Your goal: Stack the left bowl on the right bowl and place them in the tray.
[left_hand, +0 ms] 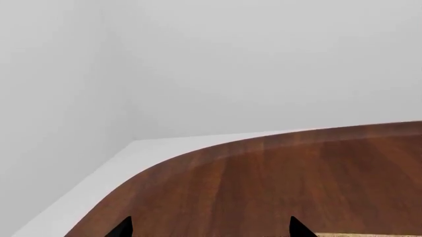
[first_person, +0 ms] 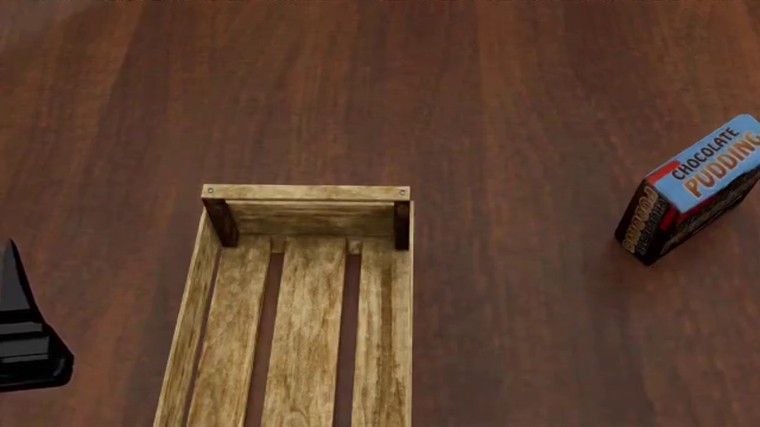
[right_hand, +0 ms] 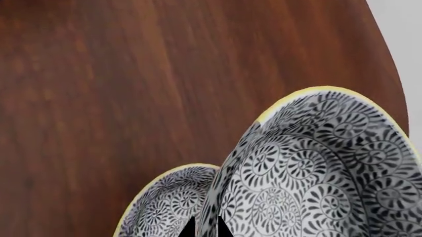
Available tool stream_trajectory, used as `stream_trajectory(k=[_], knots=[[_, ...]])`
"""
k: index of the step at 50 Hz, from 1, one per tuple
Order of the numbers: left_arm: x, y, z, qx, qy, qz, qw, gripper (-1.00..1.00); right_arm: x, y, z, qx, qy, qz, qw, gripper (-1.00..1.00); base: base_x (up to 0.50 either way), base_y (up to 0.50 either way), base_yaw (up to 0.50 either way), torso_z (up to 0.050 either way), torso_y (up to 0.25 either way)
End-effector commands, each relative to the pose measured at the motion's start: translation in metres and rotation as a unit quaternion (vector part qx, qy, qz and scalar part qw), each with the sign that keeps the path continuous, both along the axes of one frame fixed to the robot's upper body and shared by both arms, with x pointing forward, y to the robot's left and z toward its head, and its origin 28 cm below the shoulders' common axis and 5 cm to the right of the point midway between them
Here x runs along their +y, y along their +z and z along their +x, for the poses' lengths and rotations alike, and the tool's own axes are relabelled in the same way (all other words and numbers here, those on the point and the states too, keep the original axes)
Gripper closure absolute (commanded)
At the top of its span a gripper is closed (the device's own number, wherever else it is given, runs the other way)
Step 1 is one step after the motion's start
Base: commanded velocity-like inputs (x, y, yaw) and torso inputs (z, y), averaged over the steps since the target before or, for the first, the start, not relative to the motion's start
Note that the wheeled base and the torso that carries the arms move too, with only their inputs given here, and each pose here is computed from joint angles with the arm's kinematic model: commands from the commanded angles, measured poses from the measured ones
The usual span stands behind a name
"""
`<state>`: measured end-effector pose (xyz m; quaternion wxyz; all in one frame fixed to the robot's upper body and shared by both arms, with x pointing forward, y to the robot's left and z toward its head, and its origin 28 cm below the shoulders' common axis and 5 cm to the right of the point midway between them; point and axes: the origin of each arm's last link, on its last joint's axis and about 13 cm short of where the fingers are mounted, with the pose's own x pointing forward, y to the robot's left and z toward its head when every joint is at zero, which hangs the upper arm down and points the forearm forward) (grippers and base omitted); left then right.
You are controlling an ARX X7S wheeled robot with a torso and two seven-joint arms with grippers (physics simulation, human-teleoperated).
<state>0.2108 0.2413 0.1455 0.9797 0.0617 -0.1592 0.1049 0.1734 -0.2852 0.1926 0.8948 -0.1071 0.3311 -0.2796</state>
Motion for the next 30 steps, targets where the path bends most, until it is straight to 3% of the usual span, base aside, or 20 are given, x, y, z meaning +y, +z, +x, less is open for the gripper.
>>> stream_trajectory(k=[1, 30], knots=[[-0.001, -0.002, 0.001, 0.002, 0.000, 0.003, 1.000, -1.00, -0.004, -0.015, -0.004, 0.009, -0.009, 0.000, 1.000, 1.00, 0.00, 0.00, 0.00, 0.000, 0.000], [-0.004, 0.001, 0.000, -0.006, -0.003, -0.006, 1.000, -1.00, -0.007, -0.049, -0.006, 0.024, -0.005, 0.030, 0.999, 1.00, 0.00, 0.00, 0.00, 0.000, 0.000]])
